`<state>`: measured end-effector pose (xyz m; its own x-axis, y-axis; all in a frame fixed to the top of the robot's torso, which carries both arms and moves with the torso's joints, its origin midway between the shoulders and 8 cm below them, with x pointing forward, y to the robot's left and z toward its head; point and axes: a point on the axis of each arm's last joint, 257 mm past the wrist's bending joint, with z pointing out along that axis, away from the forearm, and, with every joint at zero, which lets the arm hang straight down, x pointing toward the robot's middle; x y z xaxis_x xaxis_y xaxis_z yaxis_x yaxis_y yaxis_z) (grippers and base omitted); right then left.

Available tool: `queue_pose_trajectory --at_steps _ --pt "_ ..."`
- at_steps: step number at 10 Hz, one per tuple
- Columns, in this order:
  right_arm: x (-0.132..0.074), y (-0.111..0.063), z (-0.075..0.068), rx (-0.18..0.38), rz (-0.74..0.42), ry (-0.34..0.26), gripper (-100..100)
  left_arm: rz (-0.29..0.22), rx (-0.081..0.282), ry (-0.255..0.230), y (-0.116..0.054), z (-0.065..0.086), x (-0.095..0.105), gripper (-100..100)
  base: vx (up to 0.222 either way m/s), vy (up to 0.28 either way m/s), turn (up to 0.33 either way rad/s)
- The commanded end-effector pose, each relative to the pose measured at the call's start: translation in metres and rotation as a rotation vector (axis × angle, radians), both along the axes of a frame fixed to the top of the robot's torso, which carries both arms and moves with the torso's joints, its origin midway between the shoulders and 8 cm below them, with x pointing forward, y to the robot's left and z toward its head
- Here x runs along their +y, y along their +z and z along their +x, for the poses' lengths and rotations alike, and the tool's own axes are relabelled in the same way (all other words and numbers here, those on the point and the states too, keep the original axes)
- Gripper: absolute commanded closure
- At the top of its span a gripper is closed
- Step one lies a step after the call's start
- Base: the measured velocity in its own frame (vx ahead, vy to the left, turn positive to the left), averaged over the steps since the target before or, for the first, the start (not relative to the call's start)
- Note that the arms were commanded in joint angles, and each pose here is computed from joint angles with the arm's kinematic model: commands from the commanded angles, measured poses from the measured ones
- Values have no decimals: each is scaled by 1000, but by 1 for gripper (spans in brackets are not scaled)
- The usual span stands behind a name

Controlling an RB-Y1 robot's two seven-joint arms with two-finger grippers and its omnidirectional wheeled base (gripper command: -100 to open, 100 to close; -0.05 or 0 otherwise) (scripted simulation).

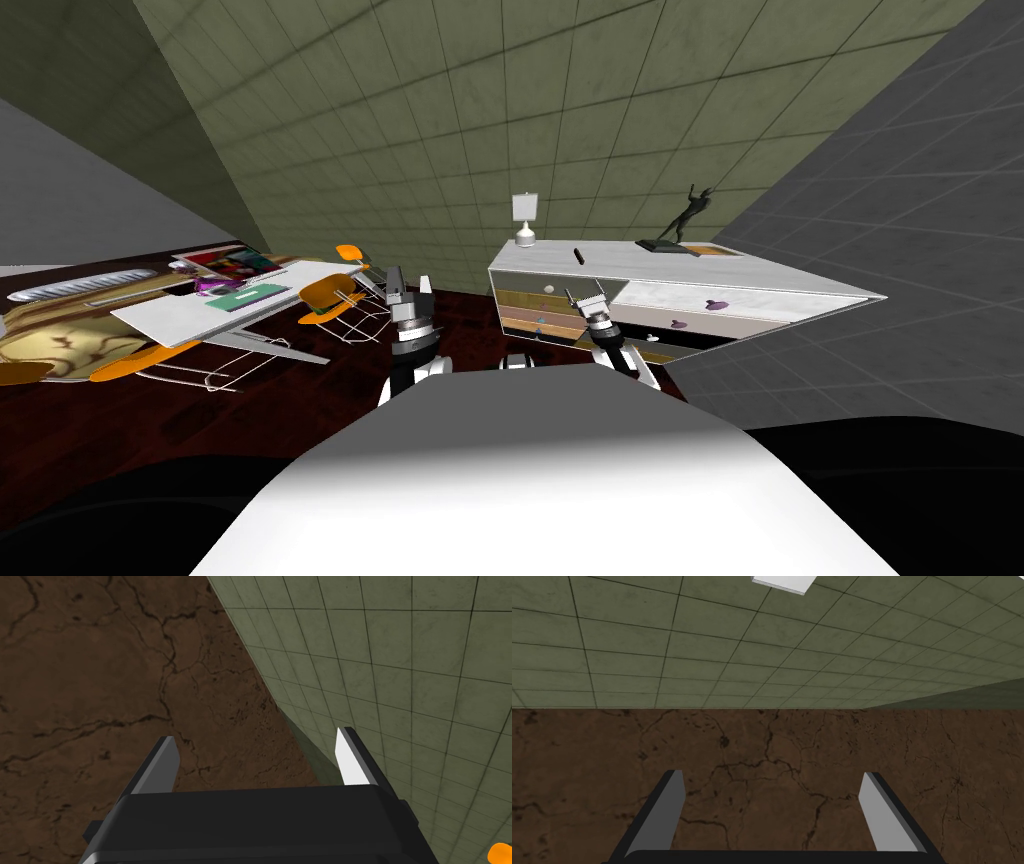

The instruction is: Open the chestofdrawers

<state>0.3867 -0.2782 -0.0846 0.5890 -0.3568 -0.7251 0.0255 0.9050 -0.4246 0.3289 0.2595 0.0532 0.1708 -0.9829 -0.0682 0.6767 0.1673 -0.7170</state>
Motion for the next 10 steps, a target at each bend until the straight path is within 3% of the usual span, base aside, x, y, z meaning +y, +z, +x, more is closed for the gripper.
queue_pose_trajectory --at_steps 1,2,5,6,9,10 --pt "-6 -13 3 10 -87 -59 -100 0 0 0 0 0 0 0 81 64 -41" --pt "-6 -13 3 9 -93 -63 -100 0 0 0 0 0 0 0 33 24 7" --pt "-16 -40 7 43 -203 -136 -100 0 0 0 0 0 0 0 76 50 -67" --pt "-16 -40 7 38 -221 -147 -100 0 0 0 0 0 0 0 73 66 -36" --pt "-28 -68 8 78 -325 -212 -100 0 0 0 0 0 0 0 95 52 -63" --pt "-28 -68 8 74 -339 -220 -100 0 0 0 0 0 0 0 81 36 -36"
